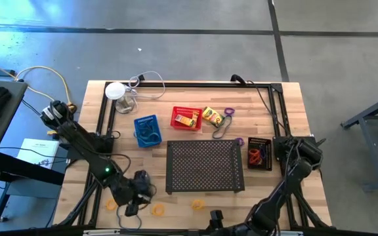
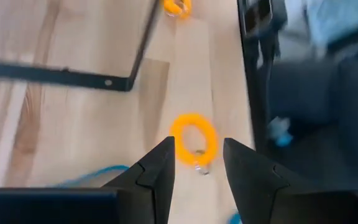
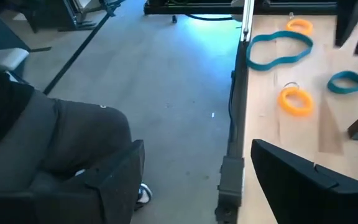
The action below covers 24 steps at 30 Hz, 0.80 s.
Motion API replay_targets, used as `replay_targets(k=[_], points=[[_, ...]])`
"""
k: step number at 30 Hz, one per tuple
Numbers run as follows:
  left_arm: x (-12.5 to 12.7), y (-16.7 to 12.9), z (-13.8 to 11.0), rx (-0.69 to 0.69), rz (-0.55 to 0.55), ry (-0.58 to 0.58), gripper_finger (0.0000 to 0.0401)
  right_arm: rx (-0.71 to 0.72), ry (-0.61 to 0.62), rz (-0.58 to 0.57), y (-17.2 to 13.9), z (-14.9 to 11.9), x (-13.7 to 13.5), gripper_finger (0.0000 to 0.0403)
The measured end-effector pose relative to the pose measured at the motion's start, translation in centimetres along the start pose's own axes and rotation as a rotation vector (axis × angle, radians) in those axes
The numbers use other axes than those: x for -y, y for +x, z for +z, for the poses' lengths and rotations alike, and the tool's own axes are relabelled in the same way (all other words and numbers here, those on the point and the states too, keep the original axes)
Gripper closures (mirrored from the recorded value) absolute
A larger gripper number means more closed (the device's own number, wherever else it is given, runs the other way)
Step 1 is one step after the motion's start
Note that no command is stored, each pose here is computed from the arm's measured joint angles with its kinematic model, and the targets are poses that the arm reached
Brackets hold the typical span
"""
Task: Pick & Place Office Desk Supplies
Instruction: Put the blue rubber band into the blue bin
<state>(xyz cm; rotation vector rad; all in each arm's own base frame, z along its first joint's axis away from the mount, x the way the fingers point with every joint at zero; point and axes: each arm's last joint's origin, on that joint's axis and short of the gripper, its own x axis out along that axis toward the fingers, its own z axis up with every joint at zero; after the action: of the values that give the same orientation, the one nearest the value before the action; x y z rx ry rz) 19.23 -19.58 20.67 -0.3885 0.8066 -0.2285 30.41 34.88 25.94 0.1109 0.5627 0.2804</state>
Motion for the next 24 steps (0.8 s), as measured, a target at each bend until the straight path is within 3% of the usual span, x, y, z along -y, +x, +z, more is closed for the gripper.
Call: replay_targets(k=[5,9,14,24], points=[[-0.4,0.7,-0.5,-0.042,0.04,0.234,0.0269,0.003,-0.006,-0.012,0.2,0.2,0.4,0.0119],[-0.9,0.7,-0.5,-0.069,0.069,0.35,0.027,-0.001,-0.001,-0.01,0.4,0.4,0.7,0.0119],[-1.5,0.5,-1.3,-0.169,0.109,0.609,0.027,-0.002,-0.001,-0.007,0.4,0.4,0.7,0.0119],[-2.2,0.4,-1.4,-0.215,0.159,0.76,0.027,-0.002,0.005,-0.008,0.4,0.4,0.7,0.0119]])
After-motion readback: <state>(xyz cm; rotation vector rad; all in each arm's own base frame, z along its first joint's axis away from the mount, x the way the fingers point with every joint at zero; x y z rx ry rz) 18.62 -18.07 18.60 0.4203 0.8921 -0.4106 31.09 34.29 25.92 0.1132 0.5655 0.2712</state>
